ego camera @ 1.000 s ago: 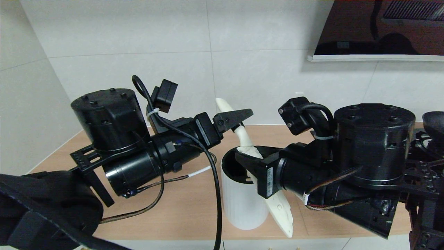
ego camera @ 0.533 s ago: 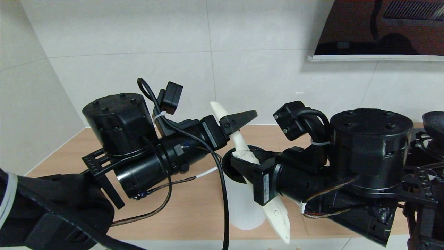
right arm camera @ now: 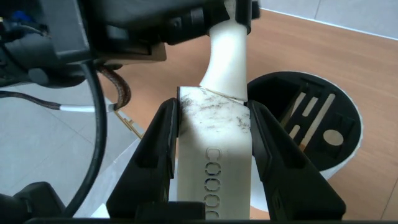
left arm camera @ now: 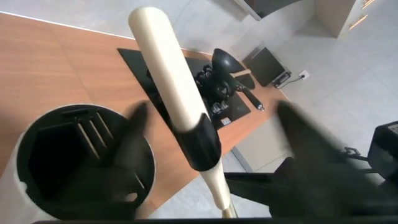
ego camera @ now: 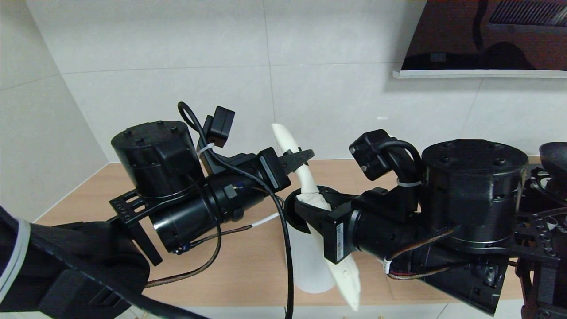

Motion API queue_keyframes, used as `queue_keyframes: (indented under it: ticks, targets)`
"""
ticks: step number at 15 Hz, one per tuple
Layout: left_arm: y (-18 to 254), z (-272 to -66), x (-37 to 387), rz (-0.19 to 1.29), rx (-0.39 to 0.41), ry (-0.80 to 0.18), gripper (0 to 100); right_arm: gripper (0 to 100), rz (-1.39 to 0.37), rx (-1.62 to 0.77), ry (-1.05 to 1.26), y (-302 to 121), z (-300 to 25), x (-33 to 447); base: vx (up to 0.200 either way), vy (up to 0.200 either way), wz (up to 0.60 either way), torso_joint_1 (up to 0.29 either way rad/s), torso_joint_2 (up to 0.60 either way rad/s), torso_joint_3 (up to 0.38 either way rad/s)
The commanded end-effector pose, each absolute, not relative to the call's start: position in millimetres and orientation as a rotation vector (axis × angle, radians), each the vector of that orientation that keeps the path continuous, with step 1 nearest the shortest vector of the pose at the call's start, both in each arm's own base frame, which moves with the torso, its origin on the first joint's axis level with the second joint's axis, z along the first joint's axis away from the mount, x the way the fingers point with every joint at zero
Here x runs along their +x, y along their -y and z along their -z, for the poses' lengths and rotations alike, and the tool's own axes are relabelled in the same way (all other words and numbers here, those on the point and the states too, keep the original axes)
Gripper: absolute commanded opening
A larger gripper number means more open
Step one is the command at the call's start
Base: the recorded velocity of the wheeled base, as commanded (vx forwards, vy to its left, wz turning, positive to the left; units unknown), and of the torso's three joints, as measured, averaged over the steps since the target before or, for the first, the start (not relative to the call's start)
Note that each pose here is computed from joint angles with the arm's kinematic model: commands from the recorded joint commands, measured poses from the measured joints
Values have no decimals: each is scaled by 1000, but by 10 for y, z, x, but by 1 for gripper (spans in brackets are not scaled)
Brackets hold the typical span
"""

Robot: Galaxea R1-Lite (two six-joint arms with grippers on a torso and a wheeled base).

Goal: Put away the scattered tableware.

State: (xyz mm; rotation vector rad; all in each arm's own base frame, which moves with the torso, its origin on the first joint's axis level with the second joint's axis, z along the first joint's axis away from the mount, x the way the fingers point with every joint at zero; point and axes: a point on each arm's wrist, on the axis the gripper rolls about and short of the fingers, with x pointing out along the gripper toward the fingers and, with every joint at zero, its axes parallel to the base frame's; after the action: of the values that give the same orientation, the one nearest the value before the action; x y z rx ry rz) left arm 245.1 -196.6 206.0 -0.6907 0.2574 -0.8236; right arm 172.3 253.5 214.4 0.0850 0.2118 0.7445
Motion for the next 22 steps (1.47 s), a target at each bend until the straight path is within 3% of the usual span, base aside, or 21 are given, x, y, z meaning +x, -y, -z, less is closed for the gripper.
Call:
queue_keyframes:
  ticks: [1, 12, 13, 17, 20, 22]
  targets:
    - [1960, -2050, 2462, 816, -690, -260, 0, 0, -746, 89, -206, -2531, -2157, 1718, 0, 0, 0, 0, 0, 0]
    - [1947, -2118, 2437, 829, -693, -244, 0, 0, -714, 115, -176, -2518, -2203, 1735, 0, 0, 0, 0, 0, 0]
    - [1939, -2137, 2426, 831, -695, -239, 0, 100, -714, 115, -176, -2518, -2203, 1735, 0, 0, 0, 0, 0, 0]
    - [1914, -2226, 2394, 828, -695, -239, 0, 100, -713, 119, -180, -2515, -2199, 1738, 0, 0, 0, 0, 0, 0]
    - [1776, -2543, 2343, 755, -700, -186, 0, 100, -656, 156, -122, -2249, -2383, 1783, 0, 0, 0, 0, 0, 0]
    - [1761, -2839, 2401, 619, -646, -97, 0, 100, -571, 189, -65, -1896, -2566, 1878, 0, 0, 0, 0, 0, 0]
